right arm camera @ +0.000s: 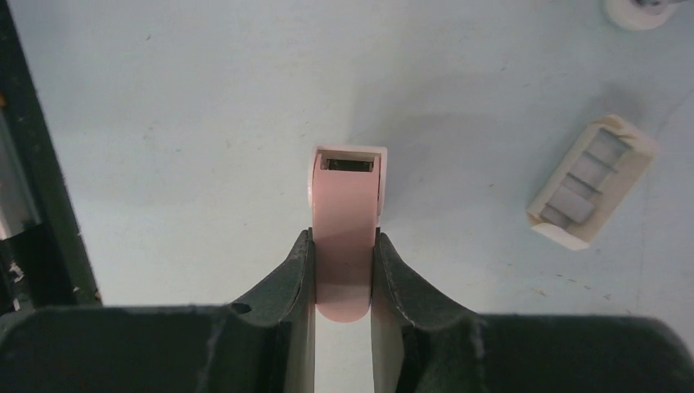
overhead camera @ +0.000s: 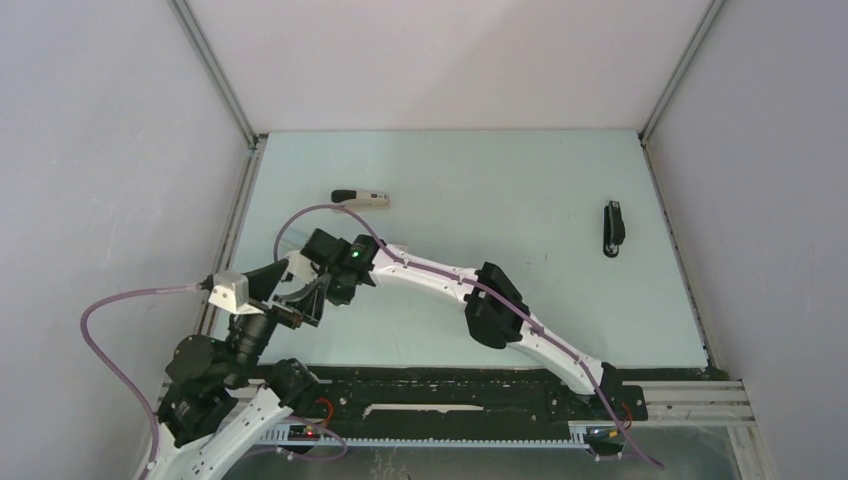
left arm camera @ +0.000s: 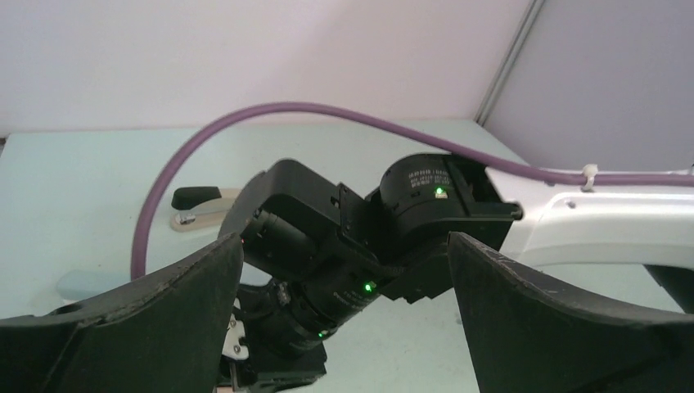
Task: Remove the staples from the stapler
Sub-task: Place the stapler at the center of the board.
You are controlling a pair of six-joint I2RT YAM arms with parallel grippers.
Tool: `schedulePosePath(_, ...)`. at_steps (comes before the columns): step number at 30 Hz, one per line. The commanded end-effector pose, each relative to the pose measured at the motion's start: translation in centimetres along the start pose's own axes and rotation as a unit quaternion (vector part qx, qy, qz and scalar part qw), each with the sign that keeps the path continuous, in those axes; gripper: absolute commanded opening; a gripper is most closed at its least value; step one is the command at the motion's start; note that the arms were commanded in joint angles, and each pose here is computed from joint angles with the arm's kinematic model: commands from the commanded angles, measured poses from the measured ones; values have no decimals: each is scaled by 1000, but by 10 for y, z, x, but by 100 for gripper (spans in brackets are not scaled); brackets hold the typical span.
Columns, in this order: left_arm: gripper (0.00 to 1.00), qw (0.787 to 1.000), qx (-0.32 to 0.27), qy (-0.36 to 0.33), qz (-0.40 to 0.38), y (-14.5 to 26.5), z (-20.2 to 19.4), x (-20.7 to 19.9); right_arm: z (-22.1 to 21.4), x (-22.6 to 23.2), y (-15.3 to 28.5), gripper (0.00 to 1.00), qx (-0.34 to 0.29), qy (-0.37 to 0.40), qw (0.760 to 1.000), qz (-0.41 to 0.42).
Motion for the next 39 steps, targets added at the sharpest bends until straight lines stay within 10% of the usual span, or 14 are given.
schedulePosePath(1, 100, 998, -62, 4, -15, 18, 15, 4, 23, -22, 8, 13, -30, 8, 998, -60)
schedulePosePath(12, 100, 998, -64, 3, -17, 18, 15, 4, 14, -17, -24, 27, -22, 1, 998, -58)
schedulePosePath(19, 100, 998, -61, 1, -18, 16, 14, 3, 23, -23, -9, 54, -31, 6, 997, -70)
schedulePosePath(39, 100, 995, -69, 18, -77, 8, 24, -21, 6, -17, 181, 95, -84, 35, 994, -53)
Point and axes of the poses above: each gripper's point midway between its finger pads, its own y axis back along the fingers, its own x axis along the line the jaws close on, z = x × y, the point moved 4 cm from there along y, back along the fingers, and after that the axes turned 12 degrees about y, right-handed, at the moved point
